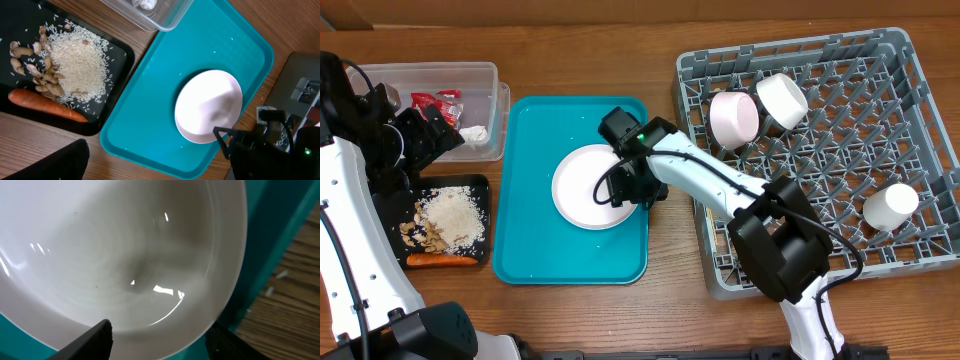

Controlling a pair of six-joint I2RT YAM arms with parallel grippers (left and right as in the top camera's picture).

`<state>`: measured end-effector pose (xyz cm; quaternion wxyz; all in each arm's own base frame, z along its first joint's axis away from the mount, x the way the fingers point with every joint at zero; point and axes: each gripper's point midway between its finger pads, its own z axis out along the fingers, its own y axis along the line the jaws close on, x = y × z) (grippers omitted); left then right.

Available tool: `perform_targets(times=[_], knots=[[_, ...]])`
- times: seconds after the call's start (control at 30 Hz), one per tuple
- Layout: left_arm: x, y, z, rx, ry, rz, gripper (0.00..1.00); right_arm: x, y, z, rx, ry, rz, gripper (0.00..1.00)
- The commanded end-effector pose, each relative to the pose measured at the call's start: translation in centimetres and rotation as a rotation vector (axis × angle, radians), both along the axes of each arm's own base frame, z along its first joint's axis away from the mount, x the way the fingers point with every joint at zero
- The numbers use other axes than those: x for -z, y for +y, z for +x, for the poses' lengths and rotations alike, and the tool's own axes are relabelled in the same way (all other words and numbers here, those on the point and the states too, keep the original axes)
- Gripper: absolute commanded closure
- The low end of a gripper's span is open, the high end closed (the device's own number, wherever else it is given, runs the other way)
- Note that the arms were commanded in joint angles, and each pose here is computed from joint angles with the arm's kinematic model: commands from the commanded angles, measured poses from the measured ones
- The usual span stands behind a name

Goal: Sort waste into correct bins and load items into the dishwasher
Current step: 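Grasp the white plate edge with the right gripper and lift it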

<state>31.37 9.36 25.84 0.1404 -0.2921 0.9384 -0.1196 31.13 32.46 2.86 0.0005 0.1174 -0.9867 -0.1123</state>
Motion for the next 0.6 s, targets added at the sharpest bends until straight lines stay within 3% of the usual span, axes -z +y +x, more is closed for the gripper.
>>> perform_targets(times=[0.0, 0.17, 0.23, 0.37, 0.43, 0.57], knots=[[-0.3, -0.3, 0.2, 0.027, -0.014, 0.007, 0.08, 0.4, 1.6, -0.6, -0.026, -0.014, 0.007, 0.37], [-0.3, -0.3, 0.1, 0.028, -0.011, 0.006, 0.08, 2.0, 1.2, -0.4, 0.035, -0.011, -0.04, 0.38], [-0.3, -0.3, 0.1, 0.034, -0.012, 0.008, 0.08, 2.1, 0.7, 0.6, 0.078, -0.049, -0.067, 0.47], [-0.3, -0.3, 0.1, 0.034, -0.012, 0.008, 0.08, 2.1, 0.1, 1.4, 0.128, -0.067, -0.081, 0.9], [-0.3, -0.3, 0.1, 0.034, -0.012, 0.008, 0.08, 2.1, 0.1, 1.4, 0.127, -0.068, -0.08, 0.96], [-0.3, -0.3, 0.1, 0.034, -0.012, 0.008, 0.08, 0.1, -1.1, 2.6, 0.148, -0.095, -0.081, 0.96]])
